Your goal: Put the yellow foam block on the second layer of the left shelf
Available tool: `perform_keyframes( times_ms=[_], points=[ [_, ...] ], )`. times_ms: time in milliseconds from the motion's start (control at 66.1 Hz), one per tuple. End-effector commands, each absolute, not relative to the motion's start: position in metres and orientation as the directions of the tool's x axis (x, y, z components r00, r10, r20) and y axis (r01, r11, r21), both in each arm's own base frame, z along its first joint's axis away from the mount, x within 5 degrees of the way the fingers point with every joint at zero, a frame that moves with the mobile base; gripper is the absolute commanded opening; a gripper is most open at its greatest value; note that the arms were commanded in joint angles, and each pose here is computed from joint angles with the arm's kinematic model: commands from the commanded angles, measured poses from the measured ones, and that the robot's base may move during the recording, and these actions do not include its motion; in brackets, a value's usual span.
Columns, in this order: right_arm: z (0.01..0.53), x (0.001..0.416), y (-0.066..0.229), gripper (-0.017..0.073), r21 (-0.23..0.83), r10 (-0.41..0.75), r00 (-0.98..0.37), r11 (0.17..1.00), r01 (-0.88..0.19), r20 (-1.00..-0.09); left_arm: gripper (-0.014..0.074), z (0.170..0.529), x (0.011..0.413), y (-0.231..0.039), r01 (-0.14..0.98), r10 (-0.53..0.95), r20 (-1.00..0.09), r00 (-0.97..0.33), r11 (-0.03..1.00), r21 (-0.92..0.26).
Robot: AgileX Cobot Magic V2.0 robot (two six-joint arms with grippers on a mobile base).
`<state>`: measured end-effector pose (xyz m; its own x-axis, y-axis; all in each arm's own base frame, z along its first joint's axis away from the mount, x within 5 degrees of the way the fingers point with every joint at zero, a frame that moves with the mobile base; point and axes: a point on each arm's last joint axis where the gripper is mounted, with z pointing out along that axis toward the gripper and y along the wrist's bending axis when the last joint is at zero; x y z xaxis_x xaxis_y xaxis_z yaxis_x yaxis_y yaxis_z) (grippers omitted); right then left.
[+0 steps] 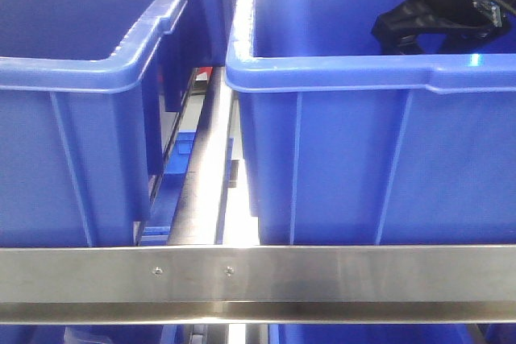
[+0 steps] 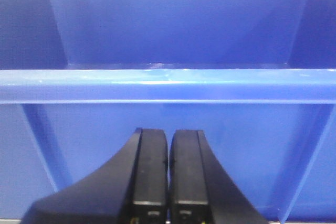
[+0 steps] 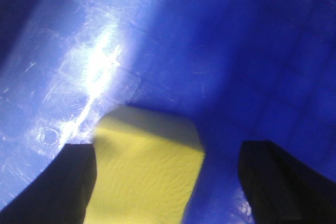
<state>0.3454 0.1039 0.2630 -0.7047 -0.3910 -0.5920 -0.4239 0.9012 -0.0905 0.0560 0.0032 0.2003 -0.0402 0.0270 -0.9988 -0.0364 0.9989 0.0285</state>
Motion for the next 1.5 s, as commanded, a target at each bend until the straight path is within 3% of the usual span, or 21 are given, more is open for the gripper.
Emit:
perform_keyframes(
  times_ms=[0,136,227,303,393,514,741,1059,1240,1482],
  points=[
    [0.302,0.343,0.100,0.0624,-0.121,-0.364,-0.607,0.907,-0.403,-0.706,0.0136,0.200,0.056,0.001,-0.021,0.026,-0.999,0.033,0.999,0.025],
    [0.316,0.329,0.096,0.0620,-0.128,-0.354,-0.572,0.909,-0.397,-0.740,0.0136,0.200,0.056,0.001,-0.021,0.026,-0.999,0.033,0.999,0.025],
    [0.324,0.309,0.091,0.0562,-0.135,-0.343,-0.535,0.911,-0.390,-0.772,0.0136,0.200,0.056,0.001,-0.021,0.026,-0.999,0.033,0.999,0.025],
    [0.327,0.291,0.085,0.0456,-0.141,-0.332,-0.498,0.913,-0.382,-0.801,0.0136,0.200,0.056,0.001,-0.021,0.026,-0.999,0.033,0.999,0.025],
    [0.332,0.262,0.077,0.0244,-0.151,-0.311,-0.427,0.918,-0.368,-0.849,0.0136,0.200,0.056,0.001,-0.021,0.026,-0.999,0.033,0.999,0.025],
    [0.334,0.230,0.067,0.0039,-0.159,-0.289,-0.354,0.922,-0.353,-0.889,0.0136,0.200,0.056,0.001,-0.021,0.026,-0.999,0.033,0.999,0.025],
    [0.333,0.175,0.051,0.0055,-0.163,-0.239,-0.213,0.932,-0.325,-0.947,0.0136,0.200,0.056,0.001,-0.021,0.026,-0.999,0.033,0.999,0.025],
    [0.337,0.131,0.038,0.0055,-0.169,-0.199,-0.072,0.939,-0.300,-0.977,0.0136,0.200,0.056,0.001,-0.021,0.026,-0.999,0.033,0.999,0.025],
    [0.328,0.105,0.030,0.0055,-0.170,-0.154,0.083,0.948,-0.269,-0.985,0.0136,0.200,0.056,0.001,-0.021,0.026,-0.999,0.033,0.999,0.025],
    [0.293,0.079,0.019,0.0055,-0.169,-0.146,0.117,0.961,-0.220,-0.982,0.0136,0.200,0.056,0.001,-0.021,0.026,-0.999,0.033,0.999,0.025]
  ],
)
